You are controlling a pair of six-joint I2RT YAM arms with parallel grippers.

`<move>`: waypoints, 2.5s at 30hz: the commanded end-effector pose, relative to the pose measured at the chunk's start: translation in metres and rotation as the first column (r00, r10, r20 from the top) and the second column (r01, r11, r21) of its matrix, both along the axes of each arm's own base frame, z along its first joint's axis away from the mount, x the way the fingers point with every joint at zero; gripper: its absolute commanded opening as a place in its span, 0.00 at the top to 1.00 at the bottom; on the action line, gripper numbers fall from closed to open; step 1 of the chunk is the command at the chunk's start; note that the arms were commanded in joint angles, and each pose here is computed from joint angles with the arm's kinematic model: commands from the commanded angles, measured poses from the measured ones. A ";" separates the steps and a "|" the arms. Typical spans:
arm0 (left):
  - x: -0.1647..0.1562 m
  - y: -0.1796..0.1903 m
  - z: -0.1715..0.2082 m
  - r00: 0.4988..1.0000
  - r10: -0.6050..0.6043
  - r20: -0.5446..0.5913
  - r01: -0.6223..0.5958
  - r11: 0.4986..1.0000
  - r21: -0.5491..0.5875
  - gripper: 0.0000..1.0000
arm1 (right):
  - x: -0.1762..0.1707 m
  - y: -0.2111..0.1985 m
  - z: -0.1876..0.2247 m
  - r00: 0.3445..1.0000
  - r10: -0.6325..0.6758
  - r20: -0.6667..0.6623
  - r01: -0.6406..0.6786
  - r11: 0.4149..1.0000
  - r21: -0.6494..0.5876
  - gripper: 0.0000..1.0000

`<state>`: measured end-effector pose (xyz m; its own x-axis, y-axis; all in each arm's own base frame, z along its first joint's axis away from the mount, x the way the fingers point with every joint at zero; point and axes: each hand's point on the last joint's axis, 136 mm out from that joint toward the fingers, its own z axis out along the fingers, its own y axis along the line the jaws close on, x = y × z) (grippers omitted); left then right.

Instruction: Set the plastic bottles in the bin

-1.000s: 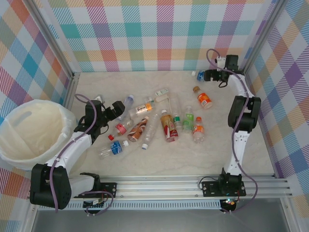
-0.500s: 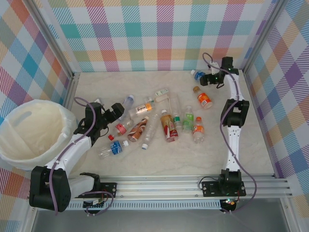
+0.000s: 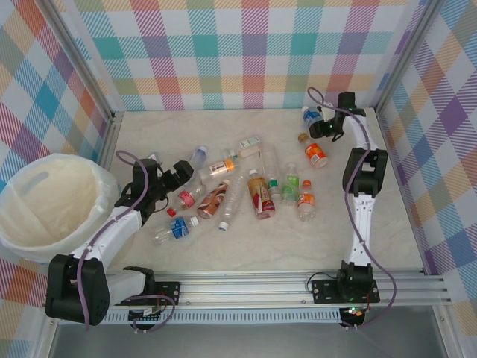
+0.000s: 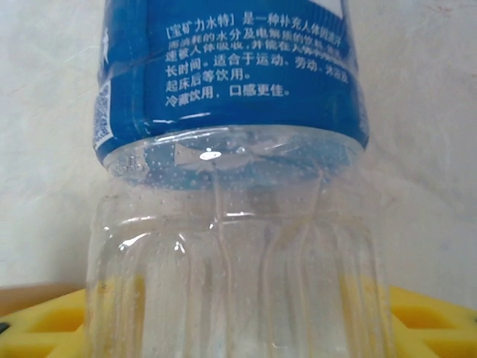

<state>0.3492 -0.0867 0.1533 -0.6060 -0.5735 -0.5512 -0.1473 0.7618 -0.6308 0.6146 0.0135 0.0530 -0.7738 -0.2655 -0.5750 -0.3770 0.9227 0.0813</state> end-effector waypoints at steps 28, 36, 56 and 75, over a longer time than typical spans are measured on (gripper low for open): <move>0.022 -0.148 0.088 0.878 -0.431 0.208 0.478 0.812 -0.335 0.00 | -0.264 0.229 0.148 0.973 0.144 0.178 -0.220 0.806 0.550 0.40; 0.040 -0.157 0.084 0.879 -0.443 0.178 0.477 0.810 -0.341 0.00 | -0.277 0.237 0.148 0.952 0.211 0.220 -0.300 0.784 0.544 0.38; 0.071 -0.181 0.096 0.840 -0.497 0.218 0.542 0.755 -0.368 0.05 | -0.298 0.288 0.150 0.866 0.444 0.232 -0.483 0.619 0.619 0.37; 0.046 -0.175 0.099 0.828 -0.531 0.181 0.561 0.768 -0.310 1.00 | -0.305 0.307 0.165 0.853 0.440 0.280 -0.506 0.568 0.649 0.28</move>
<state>0.4130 -0.2595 0.2426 -0.8322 -0.3677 -0.4149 0.2489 0.4210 -0.8723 0.3082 0.3178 0.1861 -0.6724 -0.1522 -0.7244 -0.7237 0.3409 0.6001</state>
